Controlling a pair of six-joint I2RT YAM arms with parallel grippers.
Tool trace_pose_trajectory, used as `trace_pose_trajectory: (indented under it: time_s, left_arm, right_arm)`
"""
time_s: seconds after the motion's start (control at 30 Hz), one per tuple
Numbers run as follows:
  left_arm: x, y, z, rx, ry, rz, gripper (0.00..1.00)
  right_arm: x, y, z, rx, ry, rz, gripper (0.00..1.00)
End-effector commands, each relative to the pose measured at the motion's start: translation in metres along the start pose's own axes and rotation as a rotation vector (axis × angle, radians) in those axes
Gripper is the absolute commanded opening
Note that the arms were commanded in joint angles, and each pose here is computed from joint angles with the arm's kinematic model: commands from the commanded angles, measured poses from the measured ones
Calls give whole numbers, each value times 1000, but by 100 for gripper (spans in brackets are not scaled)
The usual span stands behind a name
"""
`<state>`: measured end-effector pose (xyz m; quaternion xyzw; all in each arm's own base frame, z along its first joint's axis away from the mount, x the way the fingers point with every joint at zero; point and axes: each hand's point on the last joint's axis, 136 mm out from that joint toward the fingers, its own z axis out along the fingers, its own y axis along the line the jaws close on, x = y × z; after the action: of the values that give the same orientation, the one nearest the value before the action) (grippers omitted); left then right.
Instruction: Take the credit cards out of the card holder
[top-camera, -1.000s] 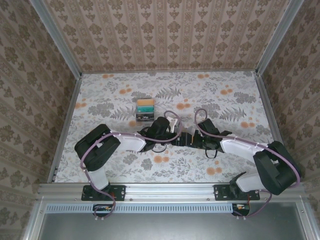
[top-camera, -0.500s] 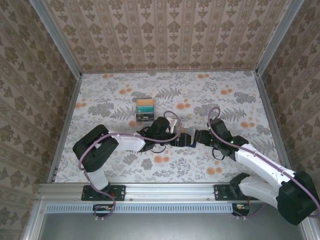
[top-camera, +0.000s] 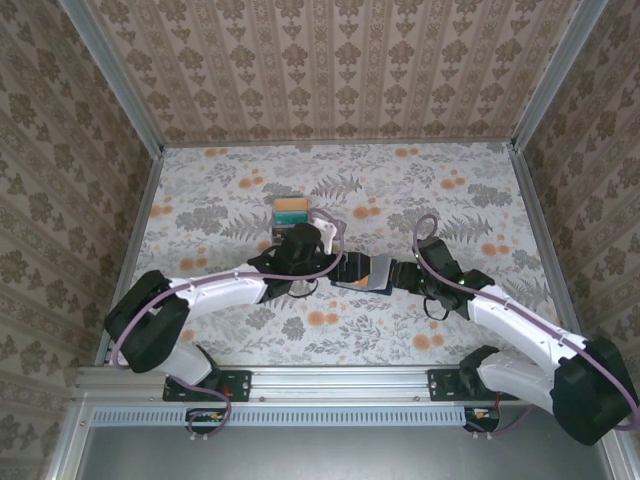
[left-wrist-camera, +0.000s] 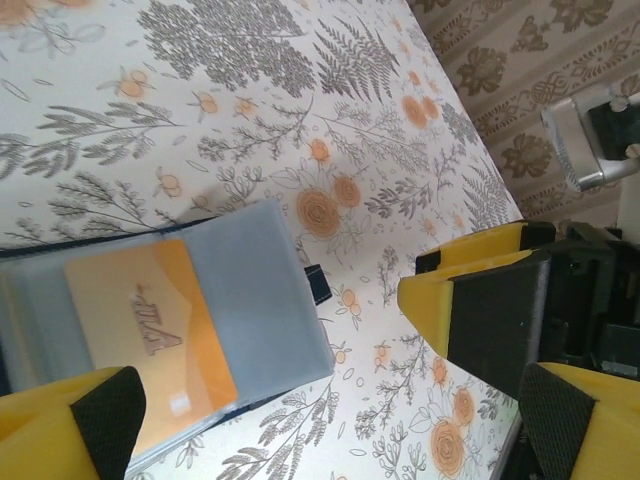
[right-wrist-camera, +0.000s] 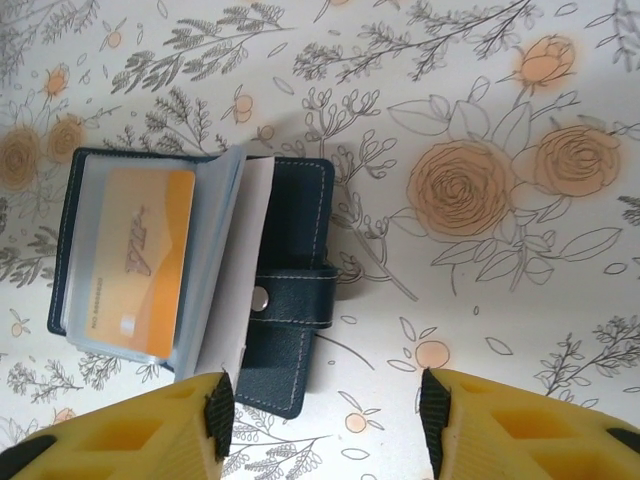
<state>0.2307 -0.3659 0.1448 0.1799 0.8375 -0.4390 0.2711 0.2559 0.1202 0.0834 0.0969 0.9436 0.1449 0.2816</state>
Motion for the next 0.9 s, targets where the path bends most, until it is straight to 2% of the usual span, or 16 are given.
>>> trace_pose_trajectory:
  time_s: [0.0,0.07,0.2,0.3,0.4,0.5,0.6,0.7,0.73,0.87]
  left_arm:
    - [12,22,-6,-71,23,8,100]
    - [13,26,-8,-79,20,-3,100]
    - [15,39,-11,-105,14,-31,95]
    - [16,49,-13,-125,3,-49,84]
    - [18,61,-12,-151,11,-66,67]
    - [21,67,-6,-166,36,-67,50]
    - [21,71,3,-171,54,-65,40]
    - [24,79,13,-188,84,-67,21]
    - [24,80,17,-190,92,-65,18]
    - [30,92,27,-215,126,-75,18]
  right_arm:
    - [-14,27,-5,-86,-5,-10,51]
    - [-16,39,-4,-112,5,-29,48]
    - [-18,61,-3,-158,20,-63,36]
    - [-16,74,5,-195,50,-54,28]
    - [-12,79,17,-207,87,-37,23]
    - [-6,78,29,-194,116,-20,22]
    - [0,76,39,-186,144,-7,22]
    - [8,71,52,-197,180,25,22]
    - [9,71,55,-212,186,41,23]
    - [12,71,62,-257,207,88,25]
